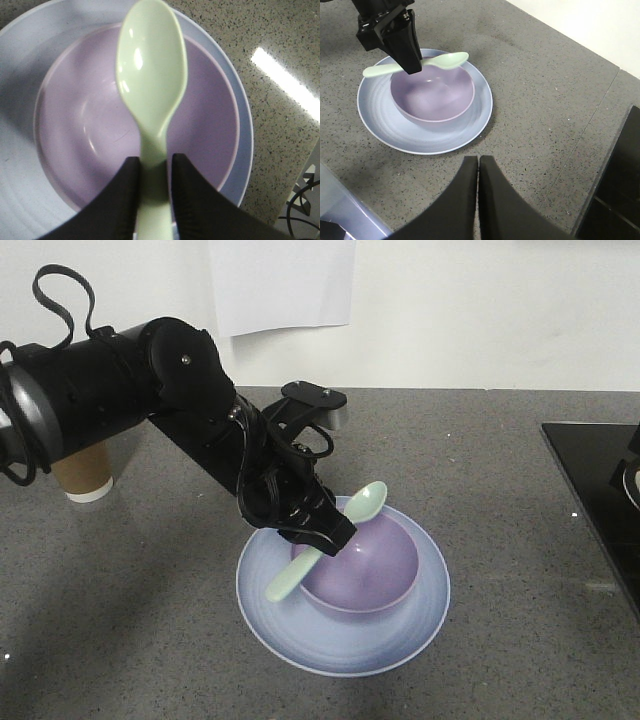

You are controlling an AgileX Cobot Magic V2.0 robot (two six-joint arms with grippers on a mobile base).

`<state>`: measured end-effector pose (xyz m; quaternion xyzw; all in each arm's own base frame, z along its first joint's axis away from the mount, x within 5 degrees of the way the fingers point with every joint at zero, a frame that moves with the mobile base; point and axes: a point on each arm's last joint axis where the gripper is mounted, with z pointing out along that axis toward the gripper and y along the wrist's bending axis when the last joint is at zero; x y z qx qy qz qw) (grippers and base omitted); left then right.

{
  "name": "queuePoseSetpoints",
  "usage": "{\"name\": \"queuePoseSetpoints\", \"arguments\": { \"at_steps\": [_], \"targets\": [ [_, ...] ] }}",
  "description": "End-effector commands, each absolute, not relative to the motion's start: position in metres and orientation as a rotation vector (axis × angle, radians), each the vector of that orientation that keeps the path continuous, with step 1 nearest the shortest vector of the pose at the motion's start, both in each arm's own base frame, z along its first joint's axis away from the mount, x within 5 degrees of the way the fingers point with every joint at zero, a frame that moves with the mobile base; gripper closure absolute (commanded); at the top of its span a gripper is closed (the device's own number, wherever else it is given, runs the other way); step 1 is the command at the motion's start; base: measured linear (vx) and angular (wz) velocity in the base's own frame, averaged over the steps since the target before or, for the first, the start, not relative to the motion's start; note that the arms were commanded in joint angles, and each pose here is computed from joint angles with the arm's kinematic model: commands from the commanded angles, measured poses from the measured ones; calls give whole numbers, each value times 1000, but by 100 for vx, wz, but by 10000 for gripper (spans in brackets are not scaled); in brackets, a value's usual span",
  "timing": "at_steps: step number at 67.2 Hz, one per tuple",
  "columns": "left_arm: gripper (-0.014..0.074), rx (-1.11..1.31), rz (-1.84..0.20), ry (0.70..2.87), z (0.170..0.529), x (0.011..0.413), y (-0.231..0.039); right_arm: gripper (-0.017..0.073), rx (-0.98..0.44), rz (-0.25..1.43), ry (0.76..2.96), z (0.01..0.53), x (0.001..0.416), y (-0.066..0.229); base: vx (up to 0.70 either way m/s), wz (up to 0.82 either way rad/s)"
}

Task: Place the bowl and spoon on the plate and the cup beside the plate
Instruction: 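Lower the spoon into the bowl and open the left gripper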

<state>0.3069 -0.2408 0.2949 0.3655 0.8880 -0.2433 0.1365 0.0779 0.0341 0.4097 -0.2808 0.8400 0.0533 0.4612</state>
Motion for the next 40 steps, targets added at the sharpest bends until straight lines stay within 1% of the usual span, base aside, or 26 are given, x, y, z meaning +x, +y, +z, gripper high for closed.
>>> {"name": "queuePoseSetpoints", "arguments": {
  "at_steps": [1, 5, 12, 20, 25, 31, 38, 40],
  "targets": [
    [318, 1024, -756, 2485, 323, 300, -241, 566, -647, 125, 1987, 421, 81, 34, 0, 0],
    [257, 1031, -757, 2492, 322, 299, -241, 566, -646, 125, 1987, 421, 81, 34, 0, 0],
    [190, 1038, -759, 2499, 322, 298, -241, 566, -644, 127, 1988, 421, 81, 34, 0, 0],
    [178, 1051, -773, 2514, 323, 296, -240, 566, -644, 128, 1988, 421, 81, 34, 0, 0],
    [205, 1072, -777, 2523, 325, 294, -240, 566, -644, 128, 1988, 421, 81, 34, 0, 0],
    [271, 1065, -784, 2539, 335, 293, -239, 566, -644, 128, 1988, 421, 81, 34, 0, 0],
    [386, 1059, -755, 2494, 356, 290, -235, 566, -643, 128, 1987, 421, 81, 34, 0, 0],
    [432, 1061, -745, 2471, 364, 288, -233, 566, -643, 128, 1987, 421, 81, 34, 0, 0]
  ]
}}
